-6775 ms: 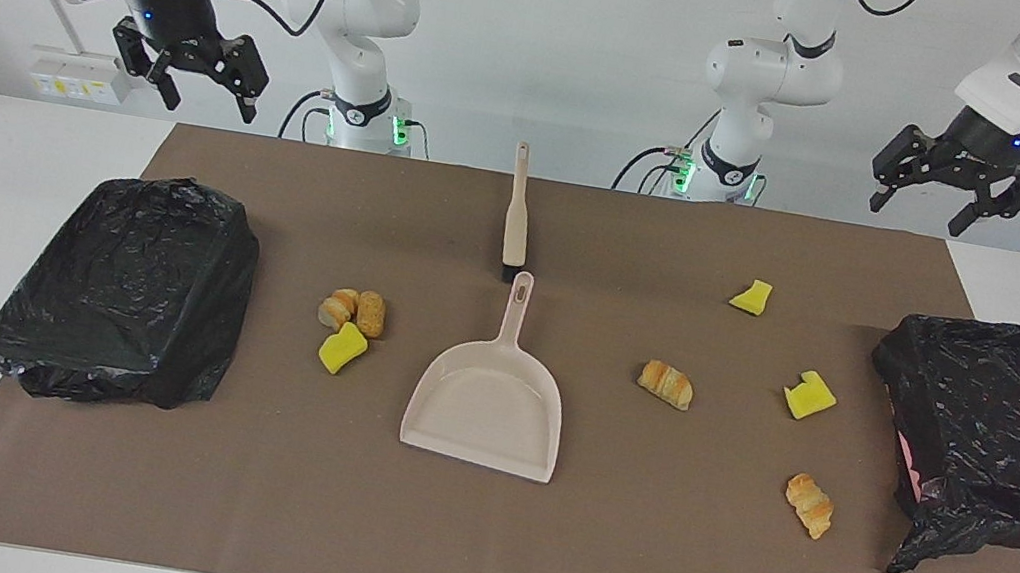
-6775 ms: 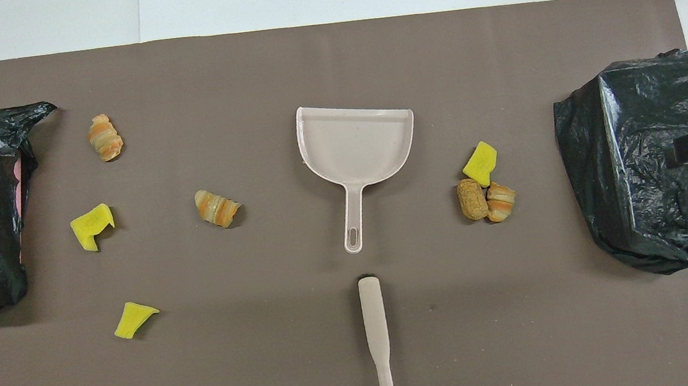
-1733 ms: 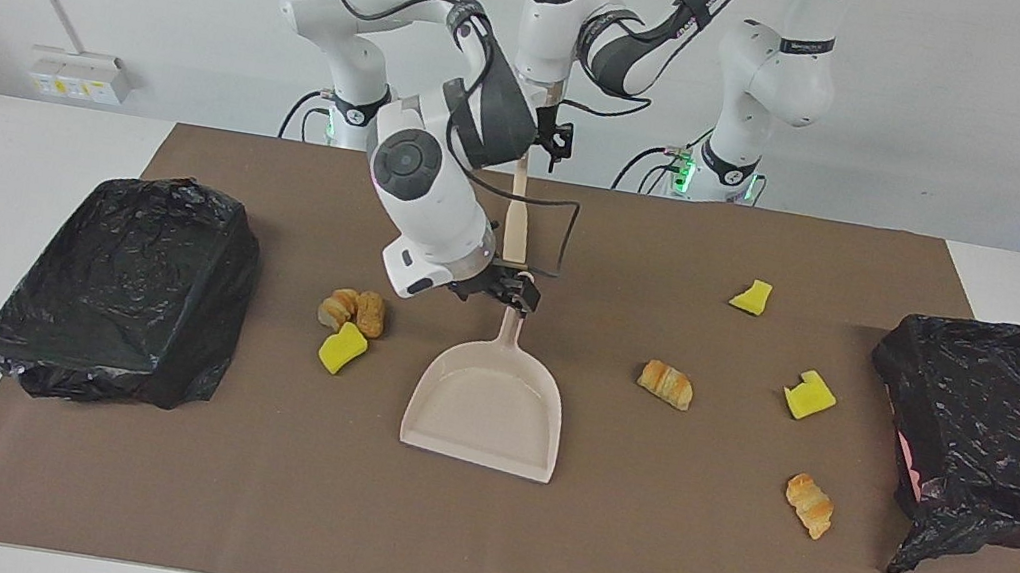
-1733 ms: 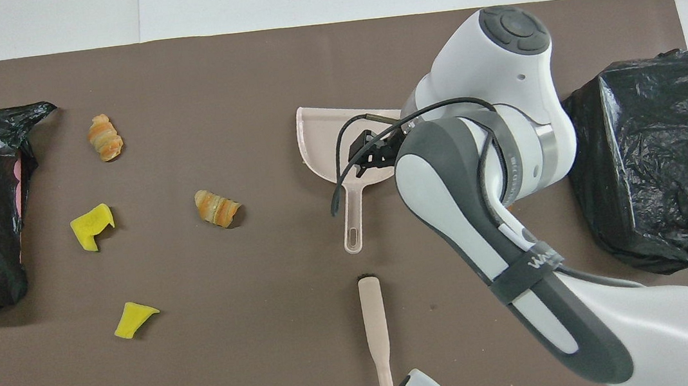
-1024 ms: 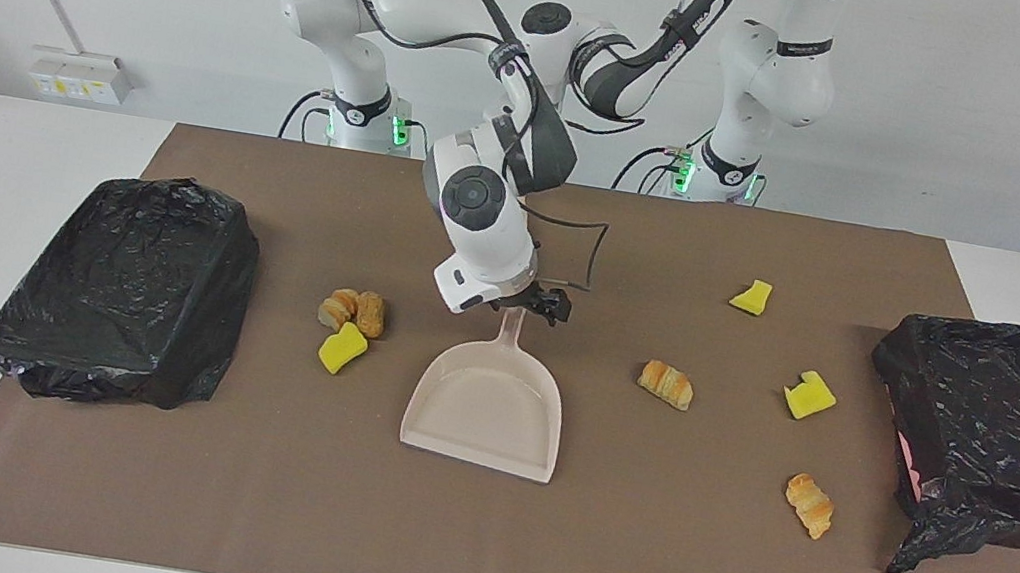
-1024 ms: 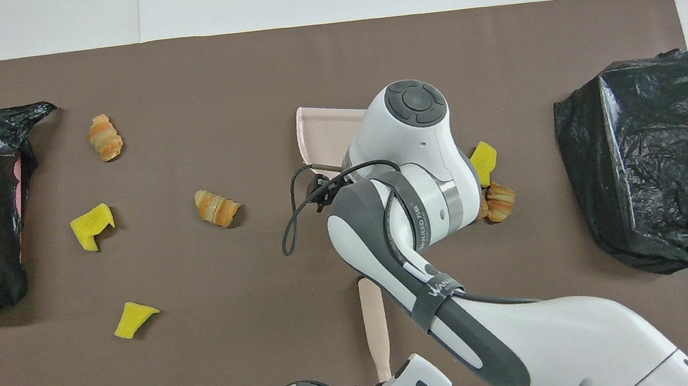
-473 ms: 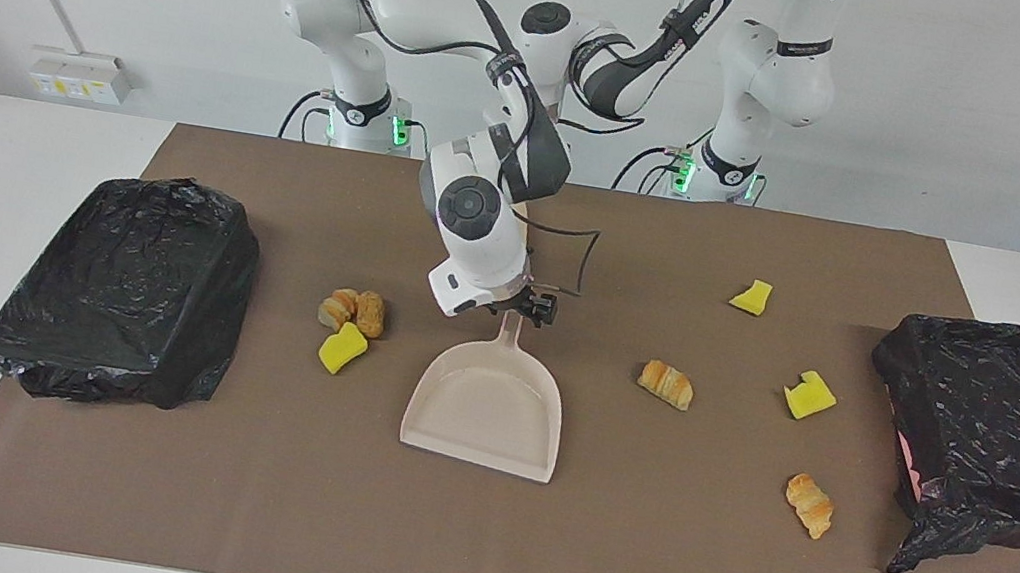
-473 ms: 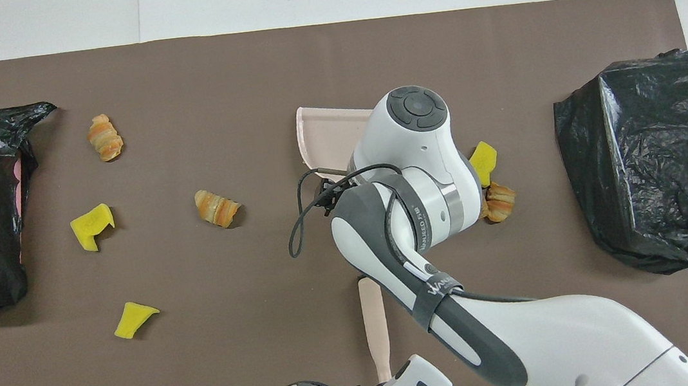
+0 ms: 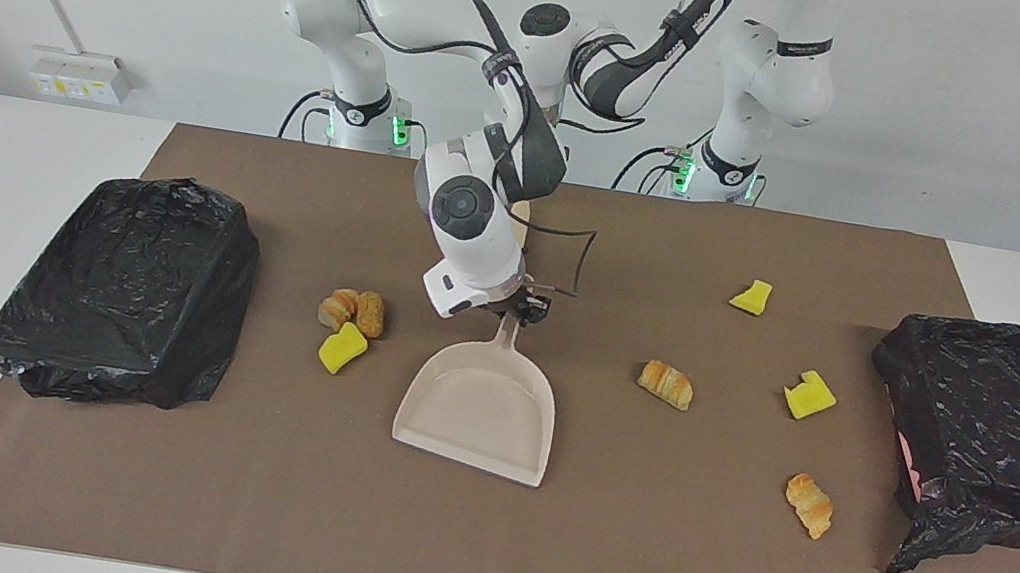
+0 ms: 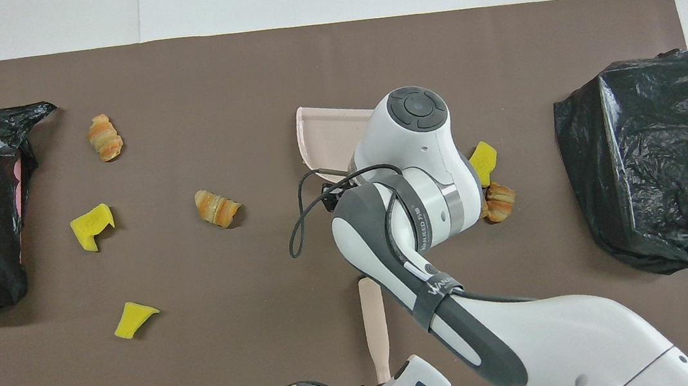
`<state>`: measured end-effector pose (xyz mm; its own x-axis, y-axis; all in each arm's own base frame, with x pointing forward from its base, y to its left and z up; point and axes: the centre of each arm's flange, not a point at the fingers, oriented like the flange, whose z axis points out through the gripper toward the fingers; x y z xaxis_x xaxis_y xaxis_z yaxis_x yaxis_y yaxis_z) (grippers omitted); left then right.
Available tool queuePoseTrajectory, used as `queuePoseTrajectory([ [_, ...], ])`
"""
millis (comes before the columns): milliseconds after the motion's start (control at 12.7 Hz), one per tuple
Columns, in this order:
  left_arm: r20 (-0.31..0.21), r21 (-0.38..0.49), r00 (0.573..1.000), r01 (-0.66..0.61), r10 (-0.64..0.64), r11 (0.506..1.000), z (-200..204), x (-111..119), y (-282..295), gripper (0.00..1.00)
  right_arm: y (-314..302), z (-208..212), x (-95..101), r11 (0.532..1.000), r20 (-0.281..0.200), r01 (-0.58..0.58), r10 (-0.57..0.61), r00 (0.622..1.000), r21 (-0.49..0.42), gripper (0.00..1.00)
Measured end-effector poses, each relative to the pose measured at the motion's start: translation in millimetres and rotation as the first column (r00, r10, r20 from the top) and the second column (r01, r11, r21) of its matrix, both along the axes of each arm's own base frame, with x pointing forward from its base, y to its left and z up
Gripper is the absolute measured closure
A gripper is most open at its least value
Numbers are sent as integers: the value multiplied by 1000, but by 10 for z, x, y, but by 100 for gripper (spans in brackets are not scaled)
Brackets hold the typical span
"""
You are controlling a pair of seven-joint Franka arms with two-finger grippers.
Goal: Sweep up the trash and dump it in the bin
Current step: 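Reach the right gripper to the pink dustpan handle and grasp it, then lift the dustpan with the right gripper while the left gripper grasps the brush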
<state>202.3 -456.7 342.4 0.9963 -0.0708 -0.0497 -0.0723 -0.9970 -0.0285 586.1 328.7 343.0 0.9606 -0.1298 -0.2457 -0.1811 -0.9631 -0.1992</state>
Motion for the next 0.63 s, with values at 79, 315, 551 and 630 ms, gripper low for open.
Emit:
queuePoseTrajectory([
  [79, 0, 0, 1000, 6, -6, 1000, 0, 1, 1, 74, -39, 48, 26, 997, 22, -71, 71, 997, 17, 68],
  [315, -13, 22, 1000, 14, -14, 1000, 31, 40, 52, 74, -513, 473, 138, 963, 63, -262, 259, 964, 56, 68],
  [551, -33, 65, 998, -49, 51, 997, 200, 305, 269, 74, -1317, 903, 237, 875, 118, -483, 476, 871, 36, 68],
  [630, -39, 78, 996, -81, 84, 994, 278, 462, 380, 74, -1494, 957, 258, 837, 134, -547, 539, 831, 26, 68],
])
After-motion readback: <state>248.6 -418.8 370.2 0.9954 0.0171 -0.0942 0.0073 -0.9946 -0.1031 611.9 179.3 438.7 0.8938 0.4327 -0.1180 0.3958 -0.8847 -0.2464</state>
